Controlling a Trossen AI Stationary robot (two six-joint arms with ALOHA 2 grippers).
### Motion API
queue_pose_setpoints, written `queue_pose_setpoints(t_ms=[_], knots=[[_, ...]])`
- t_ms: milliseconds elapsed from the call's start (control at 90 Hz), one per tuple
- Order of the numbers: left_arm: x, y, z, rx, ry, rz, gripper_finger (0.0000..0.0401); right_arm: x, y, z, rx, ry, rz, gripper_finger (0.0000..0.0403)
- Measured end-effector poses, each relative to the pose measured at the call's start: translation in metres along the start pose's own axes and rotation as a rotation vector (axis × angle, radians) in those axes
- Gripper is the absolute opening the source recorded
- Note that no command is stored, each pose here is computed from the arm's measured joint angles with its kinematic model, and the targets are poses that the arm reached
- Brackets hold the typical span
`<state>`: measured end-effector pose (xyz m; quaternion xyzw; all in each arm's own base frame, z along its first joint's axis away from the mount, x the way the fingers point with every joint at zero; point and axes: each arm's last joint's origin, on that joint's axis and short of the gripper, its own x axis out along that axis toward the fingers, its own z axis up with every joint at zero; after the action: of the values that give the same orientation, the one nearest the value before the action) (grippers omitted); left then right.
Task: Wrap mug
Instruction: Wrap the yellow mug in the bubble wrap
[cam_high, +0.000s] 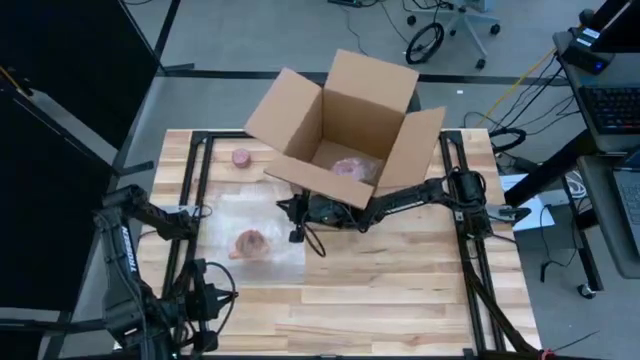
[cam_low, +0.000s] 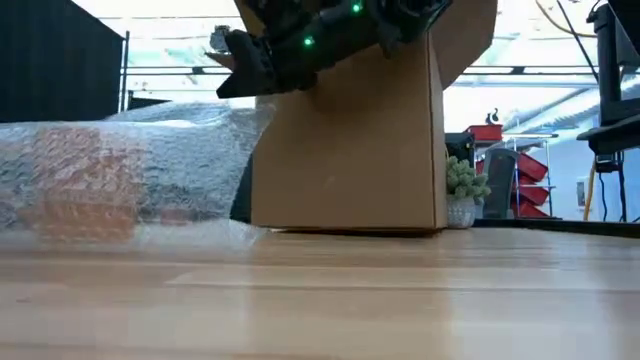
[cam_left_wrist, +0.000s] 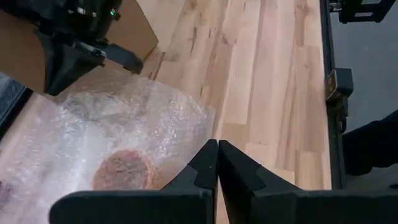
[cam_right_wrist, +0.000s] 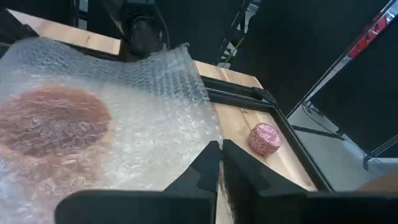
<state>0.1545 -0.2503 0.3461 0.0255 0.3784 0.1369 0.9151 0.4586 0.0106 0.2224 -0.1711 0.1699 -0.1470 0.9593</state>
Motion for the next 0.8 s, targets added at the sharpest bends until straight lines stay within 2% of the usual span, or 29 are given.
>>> queue_pose_setpoints(t_ms=[278,489,711,800], knots=[[0.033,0.013,0.022,-0.037,0.084,0.093,0.0,0.001,-0.008,-0.007,-0.09,0.098,-0.157,0.0],[0.064,0.038,0.037,-0.071,0.218,0.213,0.0,0.001,-0.008,-0.008,-0.096,0.112,-0.167,0.0],[0.113,0.061,0.018,-0.039,0.474,0.321,0.0,0.003,-0.008,-0.01,-0.112,0.112,-0.169,0.0],[0.127,0.067,0.009,-0.039,0.52,0.356,0.0,0.008,-0.007,-0.015,-0.127,0.109,-0.163,0.0]])
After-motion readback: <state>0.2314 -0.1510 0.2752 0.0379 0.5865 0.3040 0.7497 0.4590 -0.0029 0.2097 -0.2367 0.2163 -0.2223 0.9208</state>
